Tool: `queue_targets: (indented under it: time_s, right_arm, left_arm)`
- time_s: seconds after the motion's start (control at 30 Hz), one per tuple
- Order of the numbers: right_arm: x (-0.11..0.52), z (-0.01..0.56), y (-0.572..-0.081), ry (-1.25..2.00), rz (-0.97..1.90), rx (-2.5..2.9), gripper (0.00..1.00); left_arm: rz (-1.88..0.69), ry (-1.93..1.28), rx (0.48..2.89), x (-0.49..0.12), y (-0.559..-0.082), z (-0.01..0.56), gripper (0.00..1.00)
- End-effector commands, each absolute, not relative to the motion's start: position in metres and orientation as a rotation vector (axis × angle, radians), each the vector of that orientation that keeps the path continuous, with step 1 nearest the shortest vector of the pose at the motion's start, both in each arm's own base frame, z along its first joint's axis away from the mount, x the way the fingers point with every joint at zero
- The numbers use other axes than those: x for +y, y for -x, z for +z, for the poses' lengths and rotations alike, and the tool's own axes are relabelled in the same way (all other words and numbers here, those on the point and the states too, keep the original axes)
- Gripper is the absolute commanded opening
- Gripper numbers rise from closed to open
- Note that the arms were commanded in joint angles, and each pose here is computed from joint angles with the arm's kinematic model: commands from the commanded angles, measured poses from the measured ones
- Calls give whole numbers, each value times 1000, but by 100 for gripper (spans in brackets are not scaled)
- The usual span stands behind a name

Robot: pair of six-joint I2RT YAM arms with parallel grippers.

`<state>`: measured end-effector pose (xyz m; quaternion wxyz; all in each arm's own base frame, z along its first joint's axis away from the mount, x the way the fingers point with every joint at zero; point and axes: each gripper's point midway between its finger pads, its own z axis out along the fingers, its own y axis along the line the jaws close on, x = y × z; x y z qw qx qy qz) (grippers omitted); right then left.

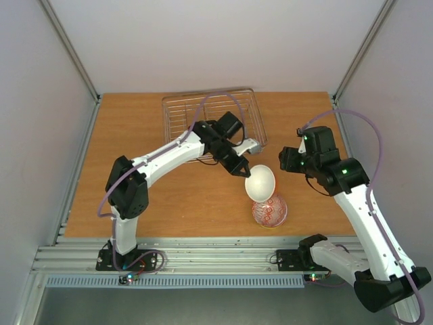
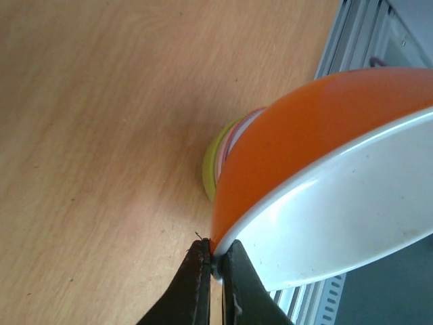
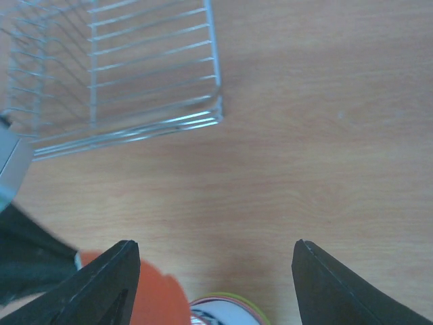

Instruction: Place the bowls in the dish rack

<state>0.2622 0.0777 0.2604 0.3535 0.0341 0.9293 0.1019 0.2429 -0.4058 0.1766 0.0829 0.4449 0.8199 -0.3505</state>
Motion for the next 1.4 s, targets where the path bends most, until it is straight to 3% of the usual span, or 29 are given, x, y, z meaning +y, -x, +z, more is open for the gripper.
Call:
queue_targets:
  time_s: [0.0, 0.13, 0.27, 0.3, 0.67, 1.27, 1.37]
  right_arm:
    - [106, 291, -260, 7, 476, 2332, 65]
    - [131, 304, -265, 64, 647, 2297, 68]
    - [156, 311, -269, 133, 812, 2250, 96]
    - [161, 313, -270, 148, 852, 2234, 98]
    - [197, 324, -271, 258, 1126, 2149, 99]
    - [209, 307, -266, 321, 1223, 2161, 99]
    - [213, 307, -265, 337, 1256, 2155, 82]
  left_arm:
    - [-1200, -1225, 2290, -401, -258, 241, 0]
    - [-1231, -1130, 2264, -382, -276, 258, 0]
    - [-1242, -1013, 2240, -354, -298, 277, 1]
    - [-1242, -996, 2232, -347, -301, 281, 1]
    - [-1286, -963, 2211, -325, -303, 290, 0]
    - [-1387, -966, 2216, -331, -300, 292, 1]
    - [-1409, -960, 2232, -332, -300, 288, 1]
